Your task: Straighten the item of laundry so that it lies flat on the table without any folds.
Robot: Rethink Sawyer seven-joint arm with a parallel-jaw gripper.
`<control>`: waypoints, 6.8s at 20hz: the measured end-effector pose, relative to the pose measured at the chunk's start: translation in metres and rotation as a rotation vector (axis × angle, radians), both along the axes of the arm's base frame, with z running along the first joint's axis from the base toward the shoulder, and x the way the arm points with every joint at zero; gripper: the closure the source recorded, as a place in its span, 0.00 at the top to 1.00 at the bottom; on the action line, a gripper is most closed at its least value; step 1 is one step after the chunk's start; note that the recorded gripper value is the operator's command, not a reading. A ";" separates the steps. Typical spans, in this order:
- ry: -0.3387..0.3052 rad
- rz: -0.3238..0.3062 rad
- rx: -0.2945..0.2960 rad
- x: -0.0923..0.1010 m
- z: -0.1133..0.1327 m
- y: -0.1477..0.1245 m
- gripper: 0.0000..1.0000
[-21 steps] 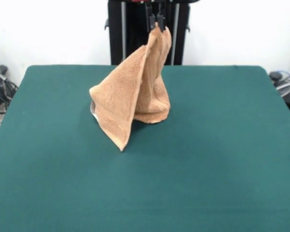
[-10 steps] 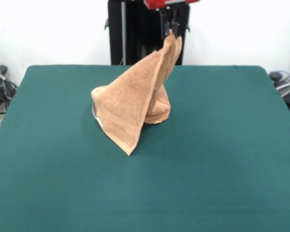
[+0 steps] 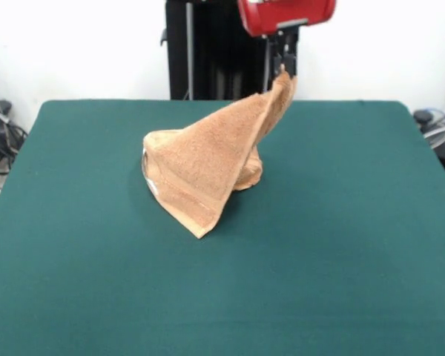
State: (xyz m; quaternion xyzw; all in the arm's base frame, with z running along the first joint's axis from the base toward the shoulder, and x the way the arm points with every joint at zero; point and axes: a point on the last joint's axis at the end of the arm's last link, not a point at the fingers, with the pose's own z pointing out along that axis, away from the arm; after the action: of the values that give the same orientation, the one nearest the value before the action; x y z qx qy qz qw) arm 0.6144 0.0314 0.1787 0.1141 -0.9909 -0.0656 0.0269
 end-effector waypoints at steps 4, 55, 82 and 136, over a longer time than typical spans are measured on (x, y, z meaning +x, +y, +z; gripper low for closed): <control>-0.020 0.007 0.009 0.005 -0.014 0.010 0.00; -0.013 0.087 0.030 0.037 -0.069 0.122 0.00; -0.043 -0.012 0.069 0.071 -0.059 0.131 0.00; -0.066 -0.174 0.043 0.062 -0.025 0.014 1.00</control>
State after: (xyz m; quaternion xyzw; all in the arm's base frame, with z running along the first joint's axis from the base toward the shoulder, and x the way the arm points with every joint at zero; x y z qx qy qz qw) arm 0.6764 0.0454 0.1537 0.0302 -0.9958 -0.0850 -0.0140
